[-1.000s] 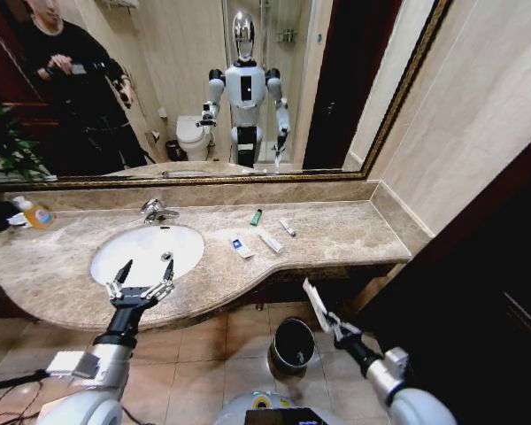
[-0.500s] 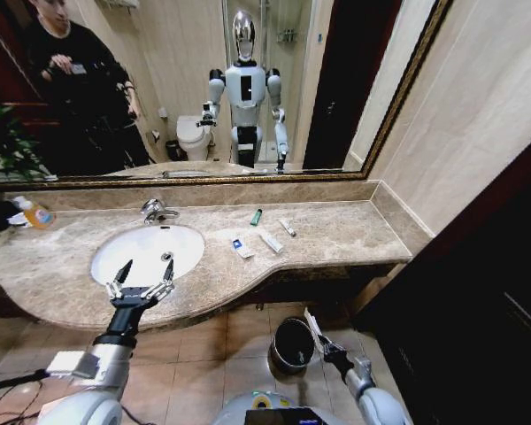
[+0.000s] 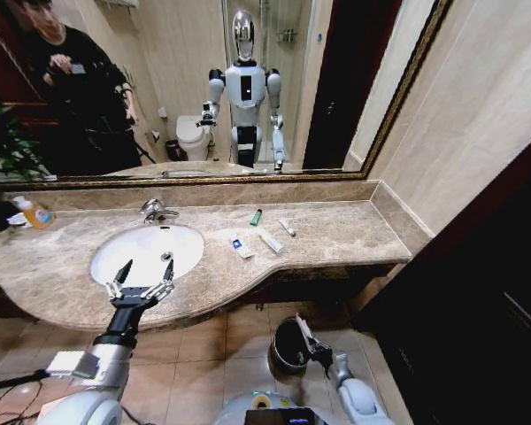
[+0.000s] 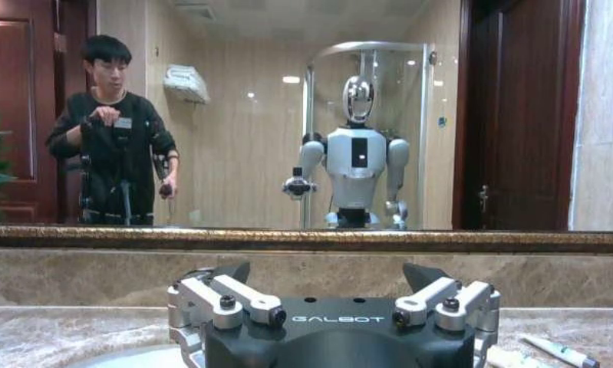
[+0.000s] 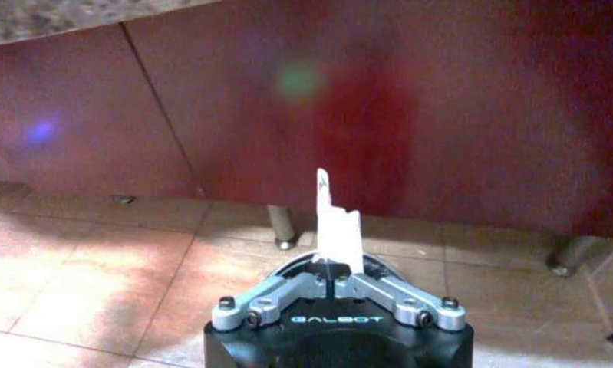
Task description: Pick up the trash from the sink and place it in the trash bin.
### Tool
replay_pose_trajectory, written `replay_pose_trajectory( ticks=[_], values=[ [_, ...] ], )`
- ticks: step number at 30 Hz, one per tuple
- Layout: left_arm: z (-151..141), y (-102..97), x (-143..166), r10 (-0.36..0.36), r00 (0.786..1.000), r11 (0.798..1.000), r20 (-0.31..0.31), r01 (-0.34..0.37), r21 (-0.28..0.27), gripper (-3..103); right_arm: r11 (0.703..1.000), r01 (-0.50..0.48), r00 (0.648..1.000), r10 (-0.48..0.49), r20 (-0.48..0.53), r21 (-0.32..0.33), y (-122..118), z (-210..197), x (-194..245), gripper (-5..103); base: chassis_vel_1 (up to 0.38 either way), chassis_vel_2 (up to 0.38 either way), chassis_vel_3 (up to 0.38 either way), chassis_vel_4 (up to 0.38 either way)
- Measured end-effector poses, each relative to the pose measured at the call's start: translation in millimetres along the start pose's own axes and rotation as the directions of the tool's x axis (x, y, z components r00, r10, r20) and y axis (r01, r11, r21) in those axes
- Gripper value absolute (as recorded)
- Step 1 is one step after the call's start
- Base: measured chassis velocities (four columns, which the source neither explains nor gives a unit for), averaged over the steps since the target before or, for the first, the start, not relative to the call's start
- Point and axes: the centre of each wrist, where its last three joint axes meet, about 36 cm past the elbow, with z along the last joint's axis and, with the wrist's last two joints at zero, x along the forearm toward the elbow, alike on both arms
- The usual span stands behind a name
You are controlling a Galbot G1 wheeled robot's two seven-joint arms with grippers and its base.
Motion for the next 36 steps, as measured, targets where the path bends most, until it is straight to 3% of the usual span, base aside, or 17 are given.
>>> replay_pose_trajectory(
  ticks=[8,14,16,22,26,27,28,29,31,34,36],
  values=[
    [0.0,0.0,0.0,0.0,1.0,1.0,0.0,0.0,0.0,100,1.0,0.0,1.0,0.0,-0.009,0.011,14.0,12.7,-2.8,1,0.0,0.0,0.0,0.0],
    [0.0,0.0,0.0,0.0,1.0,1.0,0.0,0.0,0.0,100,1.0,0.008,1.0,-0.008,-0.012,0.026,16.4,10.4,-5.2,27,0.0,0.0,0.0,0.0],
    [0.0,0.0,0.0,0.0,1.0,1.0,0.0,0.0,0.0,100,1.0,0.008,1.0,-0.008,-0.013,0.027,16.5,10.3,-5.2,27,0.0,0.0,0.0,0.0],
    [0.0,0.0,0.0,0.0,1.0,1.0,0.0,0.0,0.0,100,1.0,-0.006,1.0,0.006,0.005,0.026,13.8,7.9,6.2,54,0.0,0.0,0.0,0.0],
    [0.0,0.0,0.0,0.0,1.0,1.0,0.0,0.0,0.0,100,1.0,-0.008,1.0,0.007,0.02,0.026,10.2,4.2,14.6,60,0.0,0.0,0.0,0.0],
    [0.0,0.0,0.0,0.0,1.0,1.0,0.0,0.0,0.0,100,1.0,-0.006,0.999,0.005,0.041,0.028,5.8,-1.2,25.4,71,0.0,0.0,0.0,0.0],
    [0.0,0.0,0.0,0.0,1.0,1.0,0.0,0.0,0.0,100,1.0,-0.004,0.999,0.003,0.05,0.026,5.1,-3.5,28.8,71,0.0,0.0,0.0,0.0],
    [0.0,0.0,0.0,0.0,1.0,1.0,0.0,0.0,0.0,100,1.0,-0.002,0.997,0.001,0.08,0.013,4.0,-11.2,37.8,82,0.0,0.0,0.0,0.0],
    [0.0,0.0,0.0,0.0,1.0,1.0,0.0,0.0,0.0,100,1.0,-0.003,0.996,0.002,0.092,0.011,3.8,-13.6,40.0,82,0.0,0.0,0.0,0.0],
    [0.0,0.0,0.0,0.0,1.0,1.0,0.0,0.0,0.0,100,0.999,-0.035,0.983,0.034,0.181,0.003,1.0,-27.4,56.0,96,0.0,0.0,0.0,0.0],
    [0.0,0.0,0.0,0.0,1.0,1.0,0.0,0.0,0.0,100,0.999,-0.042,0.978,0.042,0.206,-0.002,-0.5,-32.0,64.9,99,0.0,0.0,0.0,0.0]
  ],
)
